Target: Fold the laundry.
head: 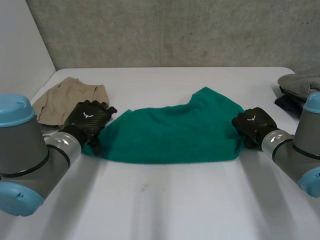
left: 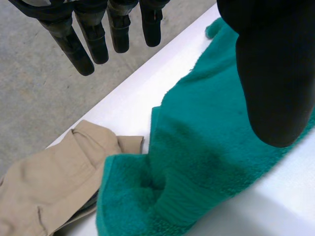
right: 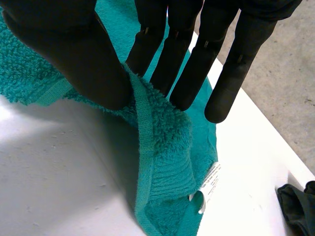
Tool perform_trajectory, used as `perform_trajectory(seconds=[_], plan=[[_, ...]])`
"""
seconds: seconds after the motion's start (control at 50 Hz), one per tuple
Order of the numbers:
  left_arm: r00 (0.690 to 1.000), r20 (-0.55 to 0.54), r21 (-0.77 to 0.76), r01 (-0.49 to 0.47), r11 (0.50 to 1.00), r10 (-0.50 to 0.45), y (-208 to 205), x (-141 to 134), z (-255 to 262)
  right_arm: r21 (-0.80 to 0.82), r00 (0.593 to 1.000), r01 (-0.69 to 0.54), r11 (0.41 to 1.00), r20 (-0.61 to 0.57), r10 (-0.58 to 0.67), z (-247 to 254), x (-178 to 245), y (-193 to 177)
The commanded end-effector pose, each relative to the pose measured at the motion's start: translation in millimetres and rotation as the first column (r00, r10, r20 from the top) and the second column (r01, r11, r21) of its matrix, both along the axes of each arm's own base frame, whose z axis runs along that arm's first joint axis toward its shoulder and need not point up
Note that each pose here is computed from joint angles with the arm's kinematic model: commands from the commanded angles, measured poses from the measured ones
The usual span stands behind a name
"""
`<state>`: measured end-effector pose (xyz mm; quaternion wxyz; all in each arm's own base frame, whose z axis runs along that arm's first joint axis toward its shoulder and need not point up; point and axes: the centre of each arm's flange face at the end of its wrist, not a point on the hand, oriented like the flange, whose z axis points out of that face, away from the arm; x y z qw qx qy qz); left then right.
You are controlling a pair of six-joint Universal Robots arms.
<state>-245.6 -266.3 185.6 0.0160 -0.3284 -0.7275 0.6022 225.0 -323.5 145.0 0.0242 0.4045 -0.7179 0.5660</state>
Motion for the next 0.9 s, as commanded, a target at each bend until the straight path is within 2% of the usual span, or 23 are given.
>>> perform_trajectory(seconds=[0.02, 0.24, 0.48, 0.56, 0.64, 0.66, 0.74, 0.82, 0.9], plan=[[0.999, 0.027, 0.021, -0.021, 1.0, 0.02, -14, 4, -12, 0.009, 1.0, -0.002, 1.0, 0.005, 0.002, 0, 1, 1], [0.981, 0.196, 0.093, -0.021, 0.995, 0.002, -42, 17, -57, 0.015, 1.0, 0.002, 1.0, 0.001, -0.002, -2, 2, 1], [0.99, 0.14, 0.006, -0.013, 1.0, 0.012, -64, 11, -45, 0.017, 1.0, 0.026, 1.0, 0.01, -0.026, 3, -1, 2], [0.995, 0.094, -0.03, -0.019, 0.999, 0.022, -58, 10, -21, 0.024, 0.999, 0.036, 0.999, 0.017, -0.036, 14, -2, 6], [0.998, -0.054, -0.133, -0.021, 0.991, 0.014, -36, 4, 41, -0.002, 0.999, 0.034, 0.999, 0.034, -0.034, 47, -4, 16], [0.992, -0.125, -0.181, -0.027, 0.983, 0.004, -26, 3, 68, -0.03, 0.998, 0.035, 0.999, 0.046, -0.033, 65, -5, 20], [0.957, -0.282, -0.274, -0.017, 0.962, -0.063, -4, 0, 124, -0.104, 0.993, 0.062, 0.993, 0.106, -0.051, 107, -9, 24], [0.935, -0.338, -0.283, 0.008, 0.959, -0.108, -10, -12, 138, -0.147, 0.978, 0.092, 0.985, 0.199, -0.061, 139, -10, 23], [0.947, -0.315, -0.224, -0.003, 0.975, -0.07, -32, -21, 127, -0.156, 0.963, 0.1, 0.983, 0.263, -0.056, 154, -4, 17]])
